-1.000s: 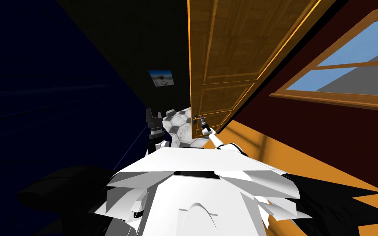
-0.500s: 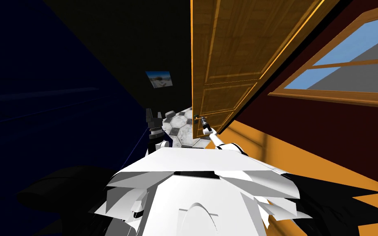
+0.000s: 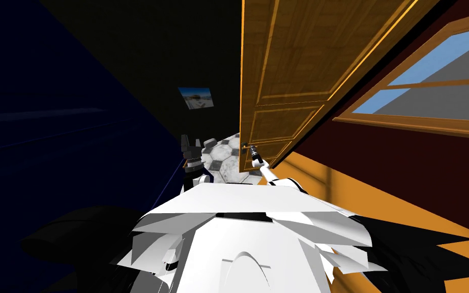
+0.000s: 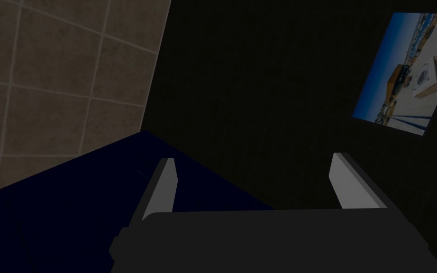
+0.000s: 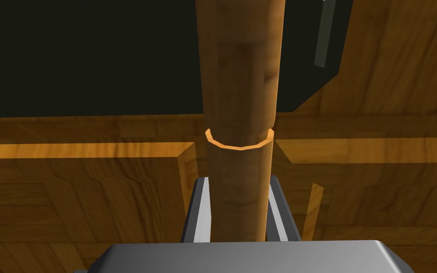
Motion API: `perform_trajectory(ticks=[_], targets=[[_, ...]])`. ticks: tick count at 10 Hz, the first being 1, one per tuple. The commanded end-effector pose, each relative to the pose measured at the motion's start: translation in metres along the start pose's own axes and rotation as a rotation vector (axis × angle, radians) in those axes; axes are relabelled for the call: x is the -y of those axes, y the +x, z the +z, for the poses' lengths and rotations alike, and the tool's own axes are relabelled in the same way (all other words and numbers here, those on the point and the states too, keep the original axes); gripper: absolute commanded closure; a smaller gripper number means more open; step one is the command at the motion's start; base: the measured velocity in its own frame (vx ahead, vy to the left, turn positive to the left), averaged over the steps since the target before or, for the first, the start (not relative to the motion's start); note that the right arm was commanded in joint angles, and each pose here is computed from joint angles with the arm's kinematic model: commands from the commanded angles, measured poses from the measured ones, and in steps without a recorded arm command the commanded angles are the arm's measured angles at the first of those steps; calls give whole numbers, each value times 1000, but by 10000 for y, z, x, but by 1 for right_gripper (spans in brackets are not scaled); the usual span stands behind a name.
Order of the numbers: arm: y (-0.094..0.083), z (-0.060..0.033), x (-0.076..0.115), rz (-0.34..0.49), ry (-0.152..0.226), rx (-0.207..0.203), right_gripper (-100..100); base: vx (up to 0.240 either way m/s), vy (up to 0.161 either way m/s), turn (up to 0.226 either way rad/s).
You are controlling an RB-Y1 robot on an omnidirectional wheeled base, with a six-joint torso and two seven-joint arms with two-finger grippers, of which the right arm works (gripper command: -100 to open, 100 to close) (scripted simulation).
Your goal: Push the door open
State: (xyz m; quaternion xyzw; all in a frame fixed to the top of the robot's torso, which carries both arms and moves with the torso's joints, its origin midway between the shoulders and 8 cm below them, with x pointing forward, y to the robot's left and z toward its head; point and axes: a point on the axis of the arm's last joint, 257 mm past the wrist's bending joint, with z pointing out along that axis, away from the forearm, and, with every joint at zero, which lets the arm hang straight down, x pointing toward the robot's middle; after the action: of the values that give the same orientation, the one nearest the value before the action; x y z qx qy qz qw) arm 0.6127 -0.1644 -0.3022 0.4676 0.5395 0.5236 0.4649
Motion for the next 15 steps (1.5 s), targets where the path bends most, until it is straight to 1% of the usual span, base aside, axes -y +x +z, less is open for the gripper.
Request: perform_trajectory(ticks=[1,5,7,9,12,14,15], targets=[[-158,37,-109,-16,-24,25,100,175,48,-48],[-314,40,-141,-32,-32,71,100,220,13,-102],[-363,39,-151,-36,-35,90,100,157,29,-99],[-392,39,-156,-38,-36,102,100,127,32,-67],[-439,36,-162,-39,-37,133,100,135,55,-103],[-445,35,-162,-38,-37,139,100,103,55,-68],[-449,33,-161,-37,-37,149,100,100,27,-54]])
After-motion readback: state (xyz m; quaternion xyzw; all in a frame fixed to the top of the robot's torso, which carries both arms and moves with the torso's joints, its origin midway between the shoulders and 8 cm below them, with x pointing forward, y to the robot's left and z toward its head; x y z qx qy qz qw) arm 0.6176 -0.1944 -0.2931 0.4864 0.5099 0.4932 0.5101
